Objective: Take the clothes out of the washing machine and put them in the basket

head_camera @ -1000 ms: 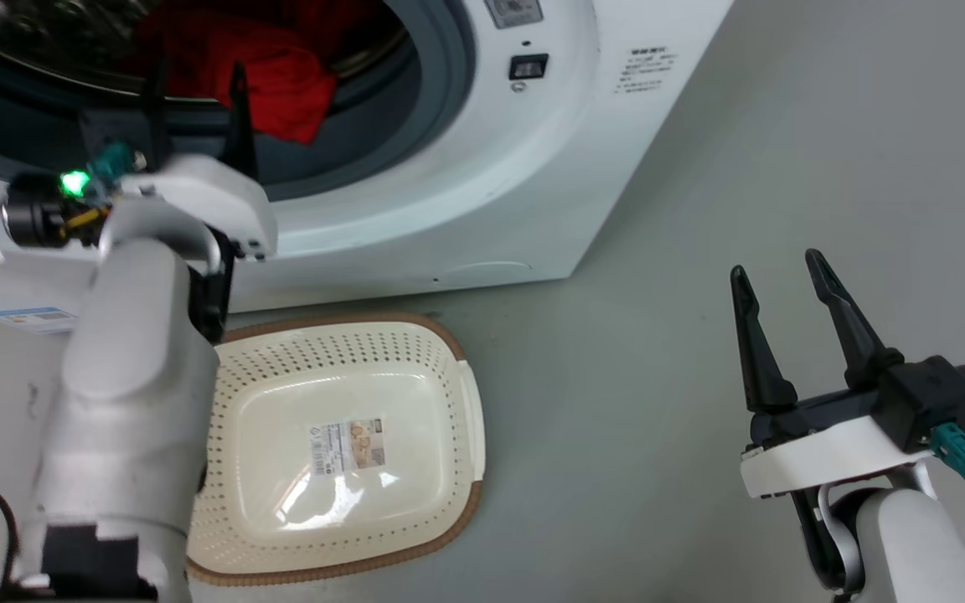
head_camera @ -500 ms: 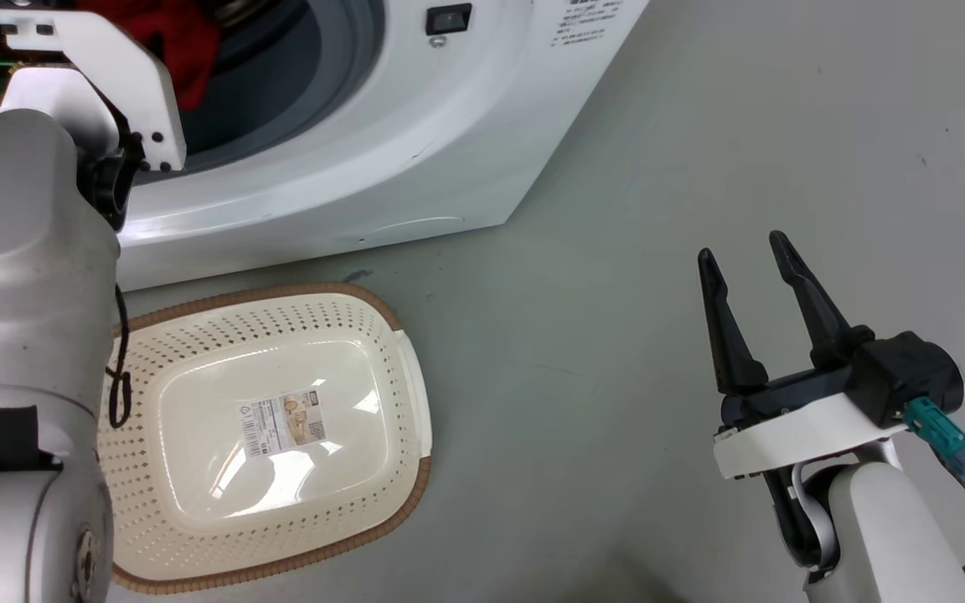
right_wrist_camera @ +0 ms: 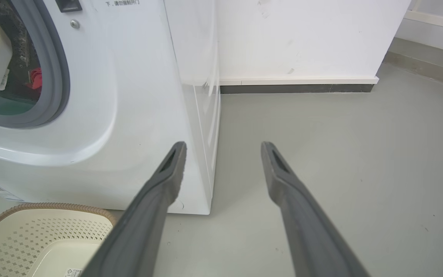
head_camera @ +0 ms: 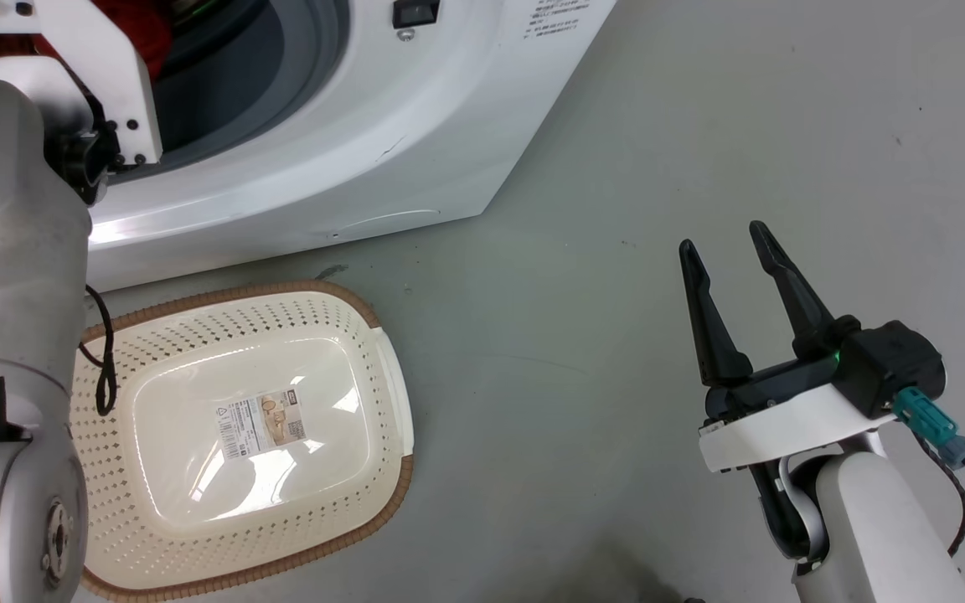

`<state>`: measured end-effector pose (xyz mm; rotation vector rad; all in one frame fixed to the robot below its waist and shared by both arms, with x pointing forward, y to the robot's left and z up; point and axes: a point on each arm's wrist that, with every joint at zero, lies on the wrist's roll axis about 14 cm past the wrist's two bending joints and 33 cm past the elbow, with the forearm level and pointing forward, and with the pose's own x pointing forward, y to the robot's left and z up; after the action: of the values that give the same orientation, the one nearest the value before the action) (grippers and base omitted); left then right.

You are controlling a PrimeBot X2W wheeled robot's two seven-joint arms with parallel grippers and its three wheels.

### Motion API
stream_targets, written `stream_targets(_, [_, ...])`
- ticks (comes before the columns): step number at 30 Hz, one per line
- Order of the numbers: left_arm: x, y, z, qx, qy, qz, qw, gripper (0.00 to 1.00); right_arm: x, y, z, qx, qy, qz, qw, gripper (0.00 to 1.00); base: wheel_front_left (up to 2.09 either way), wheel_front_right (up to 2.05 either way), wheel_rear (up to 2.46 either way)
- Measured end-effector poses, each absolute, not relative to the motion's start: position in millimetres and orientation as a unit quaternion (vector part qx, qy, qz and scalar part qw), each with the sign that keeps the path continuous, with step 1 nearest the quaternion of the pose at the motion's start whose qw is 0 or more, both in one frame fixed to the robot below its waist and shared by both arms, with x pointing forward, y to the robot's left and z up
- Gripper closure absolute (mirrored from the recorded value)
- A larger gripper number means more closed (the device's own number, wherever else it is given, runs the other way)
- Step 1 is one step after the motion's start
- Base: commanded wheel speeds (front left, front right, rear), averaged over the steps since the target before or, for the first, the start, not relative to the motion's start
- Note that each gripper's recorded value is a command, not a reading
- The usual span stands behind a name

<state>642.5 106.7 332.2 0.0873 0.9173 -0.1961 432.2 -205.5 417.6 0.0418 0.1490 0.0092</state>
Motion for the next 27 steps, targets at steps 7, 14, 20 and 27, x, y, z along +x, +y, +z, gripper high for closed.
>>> stream_targets(7, [664.8, 107.5, 366.1, 0.047, 0.336, -0.093, 0.936, 1.00, 430.5, -207.4, 423.3, 0.022, 0.068, 0.001, 0.997, 0.00, 0.00, 0.00, 0.00])
stream_targets(14, [664.0, 105.2, 422.7, 0.056, 0.166, -0.102, 0.979, 1.00, 424.6, -207.7, 441.6, 0.020, 0.047, 0.000, 0.999, 0.00, 0.00, 0.00, 0.00])
stream_targets(20, [629.5, 102.8, 454.9, 0.027, 0.087, -0.103, 0.990, 1.00, 409.6, -205.5, 458.2, 0.014, 0.030, 0.002, 0.999, 0.00, 0.00, 0.00, 0.00])
stream_targets(27, [585.6, 116.5, 499.5, -0.011, 0.031, -0.093, 0.995, 1.00, 390.8, -198.2, 479.4, 0.010, 0.007, 0.009, 1.000, 0.00, 0.00, 0.00, 0.00])
